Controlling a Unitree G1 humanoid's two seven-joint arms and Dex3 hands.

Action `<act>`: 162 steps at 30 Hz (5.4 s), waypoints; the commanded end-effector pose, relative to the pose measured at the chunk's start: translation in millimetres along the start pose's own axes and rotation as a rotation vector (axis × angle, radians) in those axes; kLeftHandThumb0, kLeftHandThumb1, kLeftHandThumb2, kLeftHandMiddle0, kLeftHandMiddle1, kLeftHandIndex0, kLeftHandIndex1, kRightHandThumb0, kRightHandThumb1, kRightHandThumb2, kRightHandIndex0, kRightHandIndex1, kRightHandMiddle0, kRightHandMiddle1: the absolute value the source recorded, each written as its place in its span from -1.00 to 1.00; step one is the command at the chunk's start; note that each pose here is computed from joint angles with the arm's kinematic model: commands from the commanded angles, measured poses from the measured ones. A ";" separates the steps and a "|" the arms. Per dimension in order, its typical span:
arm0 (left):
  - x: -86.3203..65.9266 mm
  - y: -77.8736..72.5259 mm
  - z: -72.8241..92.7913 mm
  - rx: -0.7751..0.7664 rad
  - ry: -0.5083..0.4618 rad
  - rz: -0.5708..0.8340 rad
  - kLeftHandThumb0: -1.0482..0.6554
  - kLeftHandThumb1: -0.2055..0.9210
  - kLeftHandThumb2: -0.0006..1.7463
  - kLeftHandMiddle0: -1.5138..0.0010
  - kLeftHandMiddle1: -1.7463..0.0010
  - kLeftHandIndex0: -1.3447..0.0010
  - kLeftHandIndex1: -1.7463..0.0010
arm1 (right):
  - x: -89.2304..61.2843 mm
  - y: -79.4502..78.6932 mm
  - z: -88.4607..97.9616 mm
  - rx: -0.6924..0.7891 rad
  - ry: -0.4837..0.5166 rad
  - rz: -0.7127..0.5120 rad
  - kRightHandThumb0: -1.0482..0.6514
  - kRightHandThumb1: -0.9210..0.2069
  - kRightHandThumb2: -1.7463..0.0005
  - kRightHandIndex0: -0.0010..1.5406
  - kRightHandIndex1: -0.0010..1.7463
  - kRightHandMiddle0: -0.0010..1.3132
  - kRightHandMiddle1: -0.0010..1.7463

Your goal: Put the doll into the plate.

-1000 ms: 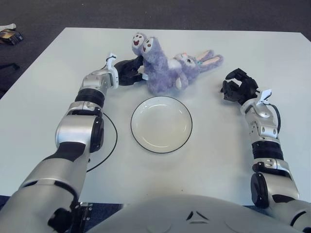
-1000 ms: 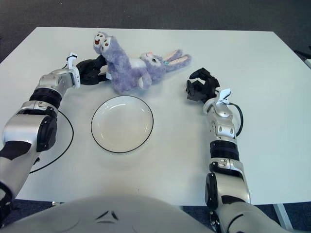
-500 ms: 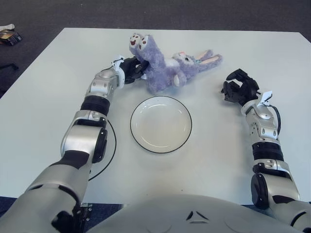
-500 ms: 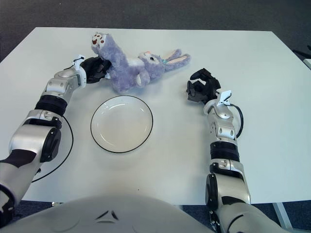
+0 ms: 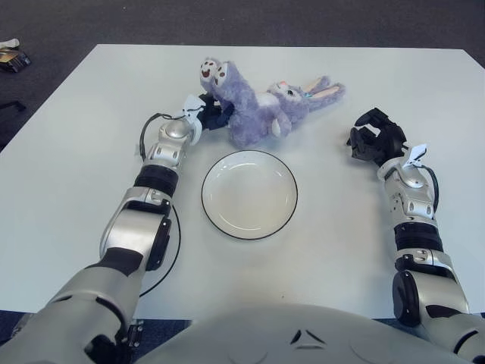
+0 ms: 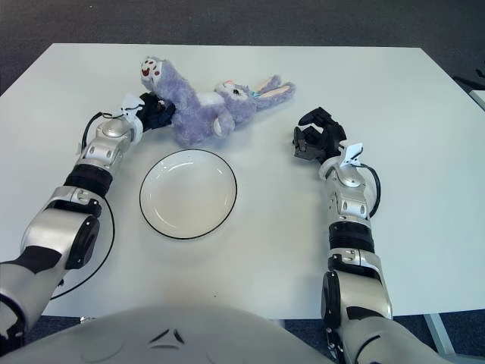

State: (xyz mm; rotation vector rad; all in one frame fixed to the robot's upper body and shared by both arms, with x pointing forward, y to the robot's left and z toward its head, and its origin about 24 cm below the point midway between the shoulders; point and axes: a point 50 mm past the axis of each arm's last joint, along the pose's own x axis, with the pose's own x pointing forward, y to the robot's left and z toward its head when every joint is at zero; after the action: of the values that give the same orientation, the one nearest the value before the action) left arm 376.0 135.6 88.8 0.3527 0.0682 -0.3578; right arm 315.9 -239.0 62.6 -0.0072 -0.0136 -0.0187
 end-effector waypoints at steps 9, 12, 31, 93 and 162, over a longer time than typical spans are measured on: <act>-5.1 -0.5 -18.5 0.093 0.049 0.154 -0.44 0.09 -0.01 1.00 0.37 1.00 0.62 | -8.3 -5.6 -21.4 0.012 0.102 -0.015 0.22 0.08 -0.52 -0.35 1.00 -0.25 1.00; -4.4 -0.8 -18.0 0.075 0.036 0.198 -0.52 0.26 -0.12 0.99 0.21 1.00 0.43 | -8.7 -5.9 -21.8 0.014 0.104 -0.014 0.22 0.08 -0.52 -0.35 1.00 -0.25 1.00; -4.0 -1.1 -12.6 -0.194 -0.087 0.381 0.69 0.17 0.12 0.18 -0.74 0.81 -0.88 | -10.5 -5.5 -22.0 -0.003 0.105 -0.007 0.22 0.08 -0.53 -0.34 1.00 -0.25 1.00; -5.9 -19.0 2.3 -0.264 -0.151 0.307 0.21 -0.21 0.59 0.04 -0.96 0.34 -0.91 | -0.1 51.0 81.0 -0.915 -0.551 0.008 -0.28 0.05 -0.18 -0.77 0.17 -1.00 0.40; -9.7 -34.8 11.6 -0.321 -0.152 0.235 0.22 -0.21 0.62 0.26 -1.00 0.18 -0.99 | 44.8 94.6 47.0 -1.231 -0.459 0.310 -0.66 -0.29 0.25 -1.00 -1.00 -1.00 -0.89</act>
State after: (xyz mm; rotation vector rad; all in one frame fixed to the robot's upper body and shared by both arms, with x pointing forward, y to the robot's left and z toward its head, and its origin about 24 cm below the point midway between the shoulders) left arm 355.1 104.1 89.2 0.0206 -0.0659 -0.1402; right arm 358.9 -147.8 105.3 -1.2166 -0.4348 0.2895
